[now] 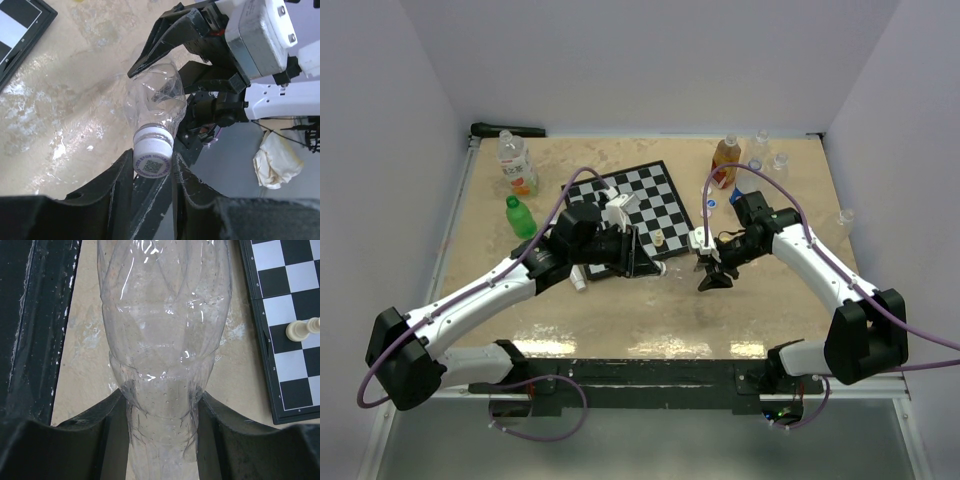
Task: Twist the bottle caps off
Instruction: Unscrew the bottle cap from the plastic bottle.
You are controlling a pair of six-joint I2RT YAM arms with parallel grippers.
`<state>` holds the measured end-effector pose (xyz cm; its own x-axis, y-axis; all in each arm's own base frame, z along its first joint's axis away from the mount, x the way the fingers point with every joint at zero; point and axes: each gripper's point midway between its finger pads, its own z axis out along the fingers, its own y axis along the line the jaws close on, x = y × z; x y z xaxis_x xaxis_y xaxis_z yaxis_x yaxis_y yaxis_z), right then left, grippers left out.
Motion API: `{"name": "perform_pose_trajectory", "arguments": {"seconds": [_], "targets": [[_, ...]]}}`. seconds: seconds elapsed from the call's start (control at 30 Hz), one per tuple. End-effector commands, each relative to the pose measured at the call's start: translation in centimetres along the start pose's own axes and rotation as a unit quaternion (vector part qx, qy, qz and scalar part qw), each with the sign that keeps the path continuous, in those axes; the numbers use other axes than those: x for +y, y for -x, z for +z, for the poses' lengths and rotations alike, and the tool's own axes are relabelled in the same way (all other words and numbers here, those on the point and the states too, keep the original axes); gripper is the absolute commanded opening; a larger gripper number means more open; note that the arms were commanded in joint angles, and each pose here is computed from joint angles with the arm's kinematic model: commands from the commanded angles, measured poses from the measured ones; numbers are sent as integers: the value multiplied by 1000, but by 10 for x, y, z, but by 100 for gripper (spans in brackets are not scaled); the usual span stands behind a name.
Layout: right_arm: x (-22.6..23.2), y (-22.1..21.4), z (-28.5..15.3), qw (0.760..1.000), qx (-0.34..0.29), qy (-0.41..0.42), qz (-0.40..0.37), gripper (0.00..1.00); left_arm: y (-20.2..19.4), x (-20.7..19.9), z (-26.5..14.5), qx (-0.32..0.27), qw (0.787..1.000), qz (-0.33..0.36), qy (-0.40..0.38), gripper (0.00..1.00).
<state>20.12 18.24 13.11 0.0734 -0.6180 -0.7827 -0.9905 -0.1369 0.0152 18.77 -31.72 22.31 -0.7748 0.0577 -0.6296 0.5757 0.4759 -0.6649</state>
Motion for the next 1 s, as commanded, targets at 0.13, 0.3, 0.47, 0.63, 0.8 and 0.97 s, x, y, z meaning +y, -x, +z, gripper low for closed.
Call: {"name": "perform_pose_trajectory", "arguments": {"seconds": [0.13,0.3,0.47,0.63,0.8,0.97], "targets": [[1,-2,-1,1000,12,2,-2,15,39,-13,-11,-72,995,-64,15,0],[1,-2,-1,1000,12,2,-2,15,40,-9,-13,-78,996,-43,27,0],[1,-2,-1,1000,12,2,-2,15,42,-7,-12,-79,996,-32,31,0],[0,-3,-1,1000,13,3,-1,15,42,-7,-11,-73,997,-25,30,10],[0,-3,-1,1000,13,2,-2,15,43,-9,-15,-65,997,-14,30,46],[1,-3,-1,1000,13,4,0,15,50,-9,-33,-70,996,23,54,81]]}}
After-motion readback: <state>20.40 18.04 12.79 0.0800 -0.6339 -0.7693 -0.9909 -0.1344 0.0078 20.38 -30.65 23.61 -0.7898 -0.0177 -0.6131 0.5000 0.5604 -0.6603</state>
